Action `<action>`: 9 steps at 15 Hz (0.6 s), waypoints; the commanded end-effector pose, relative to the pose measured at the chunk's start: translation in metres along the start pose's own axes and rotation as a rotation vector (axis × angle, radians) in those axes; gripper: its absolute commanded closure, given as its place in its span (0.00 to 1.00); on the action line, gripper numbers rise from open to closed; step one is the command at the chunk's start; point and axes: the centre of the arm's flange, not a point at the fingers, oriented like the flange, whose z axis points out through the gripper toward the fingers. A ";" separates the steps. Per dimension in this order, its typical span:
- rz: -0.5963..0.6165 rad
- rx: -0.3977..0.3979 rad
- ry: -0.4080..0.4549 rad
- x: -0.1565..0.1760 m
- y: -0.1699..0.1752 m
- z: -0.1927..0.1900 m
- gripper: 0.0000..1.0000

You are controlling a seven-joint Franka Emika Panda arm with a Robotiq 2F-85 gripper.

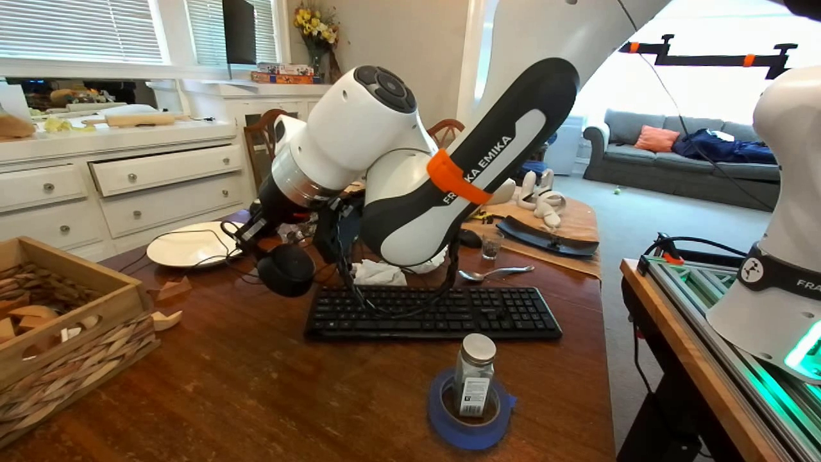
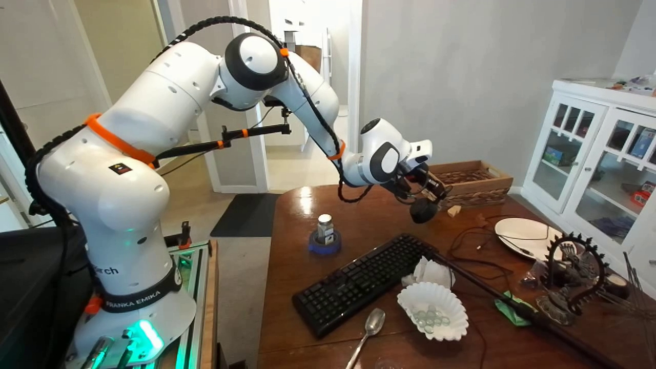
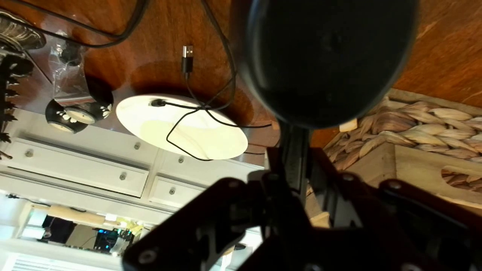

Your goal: Remove the silver lid from the black pot, put the lid on the container and put the black pot in an upright position

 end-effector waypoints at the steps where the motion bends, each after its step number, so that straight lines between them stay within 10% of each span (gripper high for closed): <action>1: 0.000 0.000 0.000 0.000 0.000 0.000 0.77; 3: 0.000 0.000 0.000 0.000 0.000 0.000 0.94; 9: 0.069 -0.159 0.099 -0.001 0.033 0.003 0.94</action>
